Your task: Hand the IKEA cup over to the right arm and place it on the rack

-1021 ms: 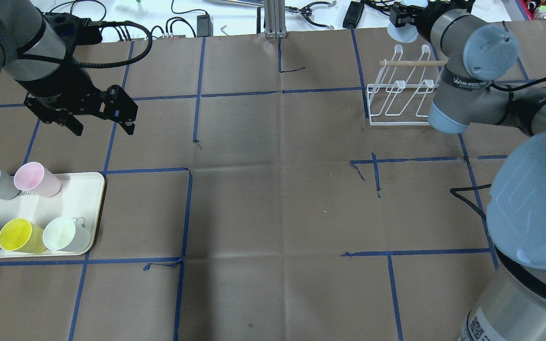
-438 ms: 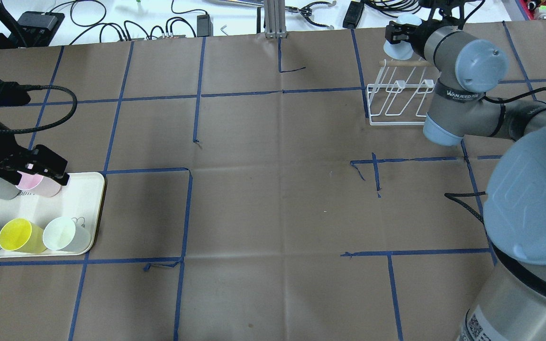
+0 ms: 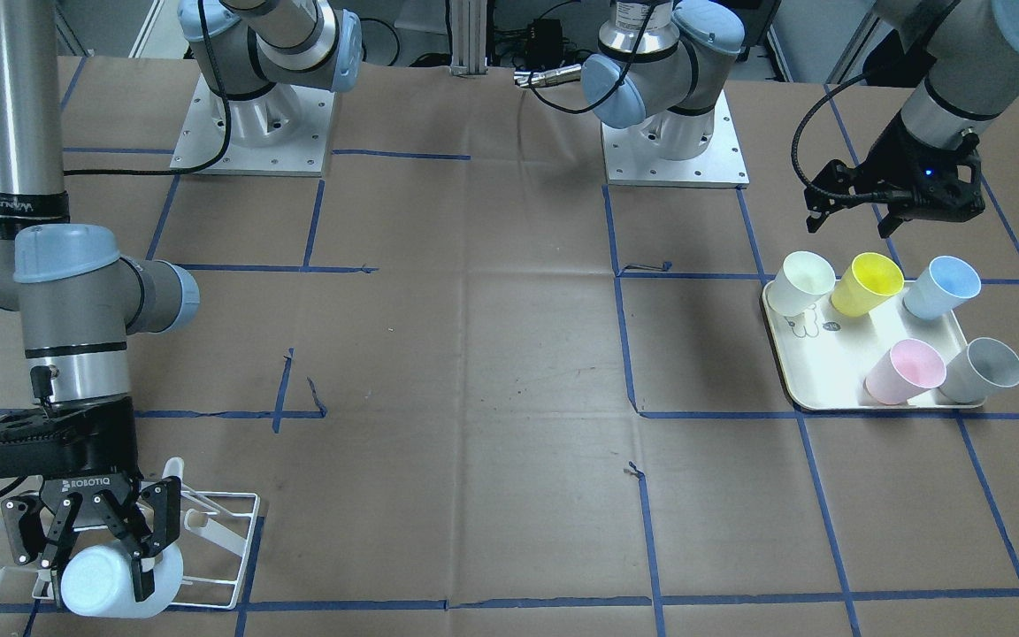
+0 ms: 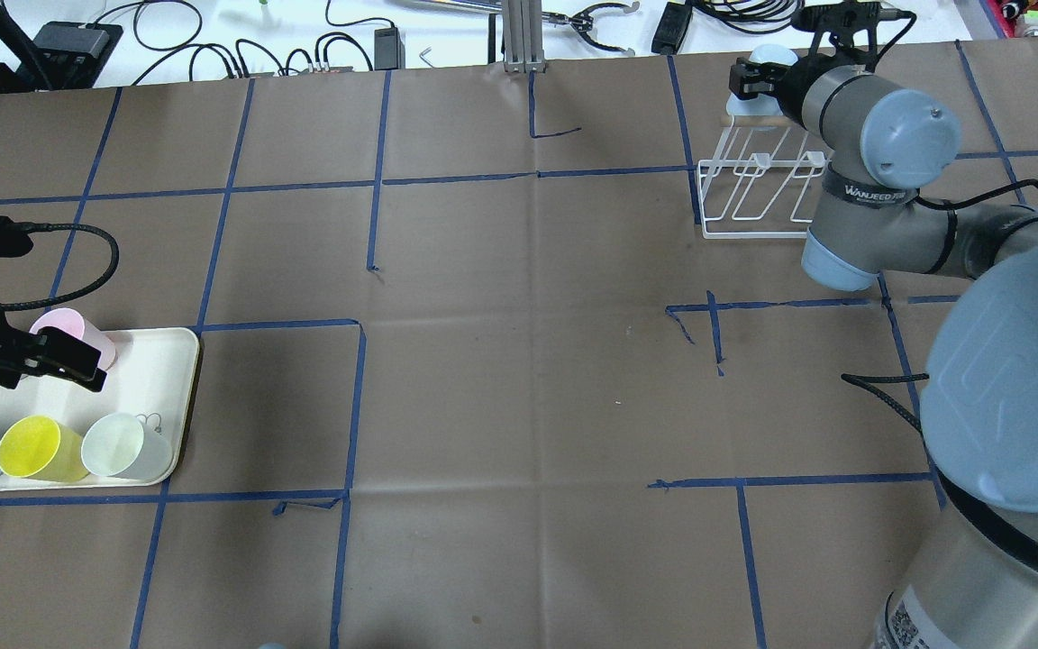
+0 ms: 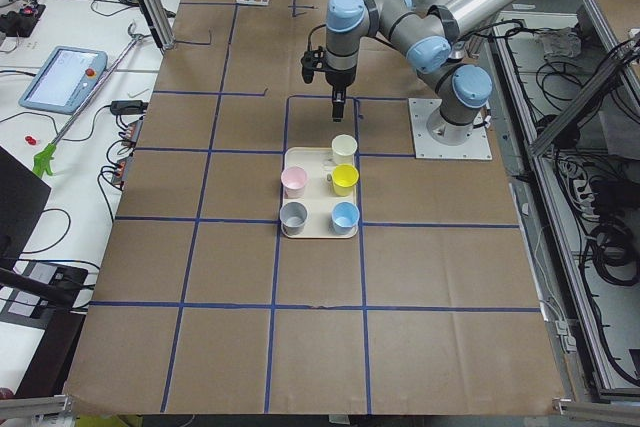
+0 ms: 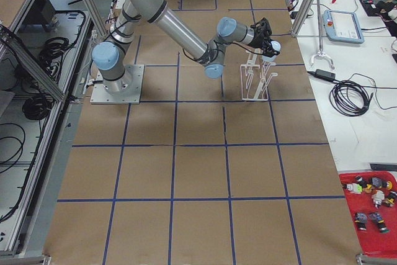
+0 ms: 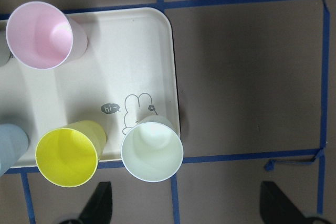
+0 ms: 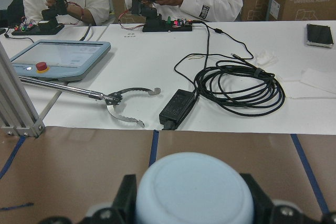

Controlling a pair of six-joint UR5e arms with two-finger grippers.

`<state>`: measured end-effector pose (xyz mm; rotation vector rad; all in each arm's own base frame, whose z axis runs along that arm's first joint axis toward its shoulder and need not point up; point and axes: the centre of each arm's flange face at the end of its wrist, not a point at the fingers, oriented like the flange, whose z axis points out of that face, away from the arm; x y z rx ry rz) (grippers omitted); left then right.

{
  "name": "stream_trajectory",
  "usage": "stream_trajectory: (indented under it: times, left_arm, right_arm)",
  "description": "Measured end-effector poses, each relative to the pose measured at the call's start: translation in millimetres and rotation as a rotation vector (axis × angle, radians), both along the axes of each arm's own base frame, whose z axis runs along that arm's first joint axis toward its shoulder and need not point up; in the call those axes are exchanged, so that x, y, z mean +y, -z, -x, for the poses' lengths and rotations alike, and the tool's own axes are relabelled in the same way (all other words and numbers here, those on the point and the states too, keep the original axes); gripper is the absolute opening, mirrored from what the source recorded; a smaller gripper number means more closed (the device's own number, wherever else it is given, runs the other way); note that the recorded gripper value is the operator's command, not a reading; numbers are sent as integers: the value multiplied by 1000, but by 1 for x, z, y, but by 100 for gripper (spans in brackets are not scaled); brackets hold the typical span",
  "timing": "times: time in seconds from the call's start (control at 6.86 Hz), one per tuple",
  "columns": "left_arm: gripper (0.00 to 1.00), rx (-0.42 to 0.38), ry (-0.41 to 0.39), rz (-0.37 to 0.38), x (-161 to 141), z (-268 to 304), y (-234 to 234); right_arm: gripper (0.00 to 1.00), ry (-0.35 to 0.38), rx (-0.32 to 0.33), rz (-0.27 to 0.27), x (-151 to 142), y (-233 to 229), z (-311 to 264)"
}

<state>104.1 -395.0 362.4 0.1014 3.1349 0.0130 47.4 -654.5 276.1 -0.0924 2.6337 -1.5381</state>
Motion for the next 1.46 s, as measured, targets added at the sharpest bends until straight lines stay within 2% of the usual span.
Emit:
stream_trajectory:
  times: [0.44,0.88,1.02,1.17,1.31,1.46]
  left_arm:
    - [98,-2,-7,8,14,7,72]
    - [99,17,-7,-31,18,8,116]
    - [93,22,-5,-50,20,9,124]
    - [70,14,-5,-73,24,9,130]
    - [34,-5,-5,-92,26,7,132]
    - [7,-17,-5,-100,26,5,132]
  right_arm:
    - [100,8,-6,-5,-1,-1,1]
    - [100,7,-4,15,1,-15,-1]
    - [100,4,-3,24,2,-27,-2]
    - [100,-2,-7,13,3,-44,-5]
    - [100,-12,-11,-8,4,-69,-12]
    - [100,-27,-13,-18,9,-95,-23]
